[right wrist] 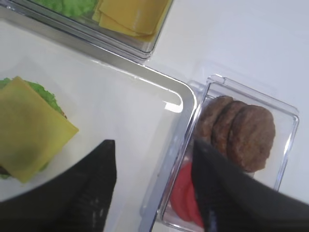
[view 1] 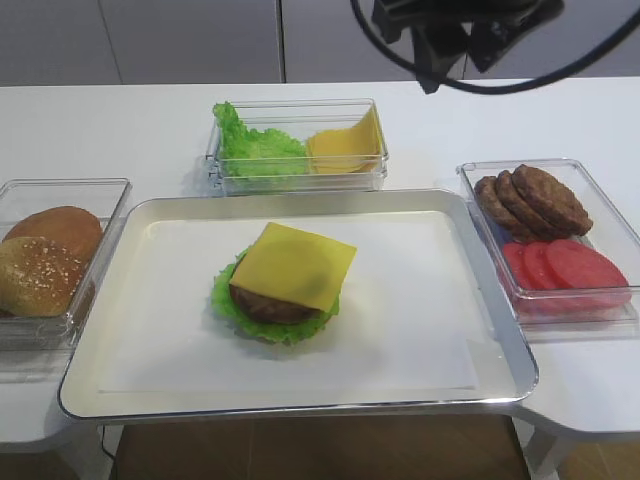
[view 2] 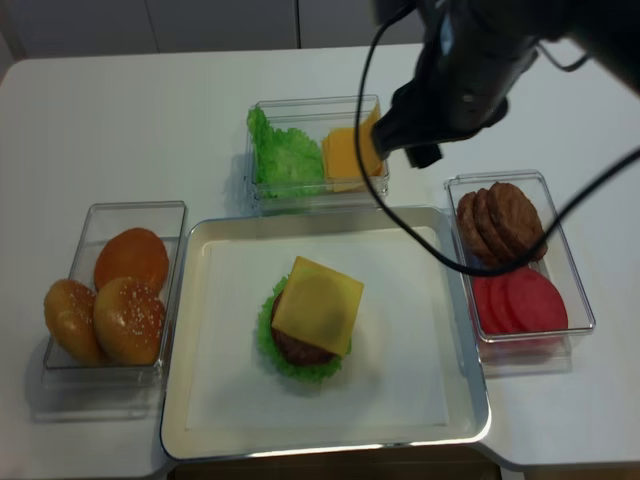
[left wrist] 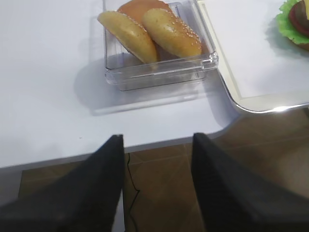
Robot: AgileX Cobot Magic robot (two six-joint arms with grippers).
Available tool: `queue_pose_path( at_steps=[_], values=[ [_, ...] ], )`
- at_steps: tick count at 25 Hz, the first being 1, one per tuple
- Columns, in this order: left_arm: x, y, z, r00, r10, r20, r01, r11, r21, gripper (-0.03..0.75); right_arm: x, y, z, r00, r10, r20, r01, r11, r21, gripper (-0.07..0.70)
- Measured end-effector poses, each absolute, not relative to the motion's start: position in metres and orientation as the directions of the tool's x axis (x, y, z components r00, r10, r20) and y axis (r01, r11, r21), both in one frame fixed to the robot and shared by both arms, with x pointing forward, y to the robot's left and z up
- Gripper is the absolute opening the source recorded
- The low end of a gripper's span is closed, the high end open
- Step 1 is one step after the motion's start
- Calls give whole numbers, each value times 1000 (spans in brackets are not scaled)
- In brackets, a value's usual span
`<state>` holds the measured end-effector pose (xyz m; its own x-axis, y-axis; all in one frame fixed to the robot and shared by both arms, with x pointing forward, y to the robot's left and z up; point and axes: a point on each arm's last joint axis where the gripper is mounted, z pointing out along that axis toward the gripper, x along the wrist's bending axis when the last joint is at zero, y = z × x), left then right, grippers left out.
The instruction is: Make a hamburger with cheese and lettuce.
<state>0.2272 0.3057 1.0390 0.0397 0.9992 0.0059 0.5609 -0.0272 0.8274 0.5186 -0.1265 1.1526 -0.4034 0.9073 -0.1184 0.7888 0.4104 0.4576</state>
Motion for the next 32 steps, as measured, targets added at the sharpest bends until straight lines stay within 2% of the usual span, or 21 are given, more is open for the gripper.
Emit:
queue_pose_path(
  at_steps=[10, 16, 22, 29, 32],
  values=[
    [227, 306, 1039, 40, 999, 6, 561, -27, 827, 342, 448, -176, 1198, -362, 929, -75, 737, 334, 587, 400],
    [227, 306, 1039, 40, 999, 6, 561, -27, 827, 342, 402, -209, 1209, -340, 939, -61, 699, 295, 651, 400],
    [227, 306, 1039, 40, 999, 6, 561, -27, 827, 342, 363, -243, 1201, -291, 952, -93, 665, 271, 696, 400],
    [227, 306, 1039, 40, 999, 6, 561, -27, 827, 342, 322, -275, 1188, -210, 977, -27, 644, 159, 749, 400],
    [227, 306, 1039, 40, 999, 6, 561, -27, 827, 342, 308, -288, 1179, -141, 990, 9, 648, 85, 757, 400]
  ],
)
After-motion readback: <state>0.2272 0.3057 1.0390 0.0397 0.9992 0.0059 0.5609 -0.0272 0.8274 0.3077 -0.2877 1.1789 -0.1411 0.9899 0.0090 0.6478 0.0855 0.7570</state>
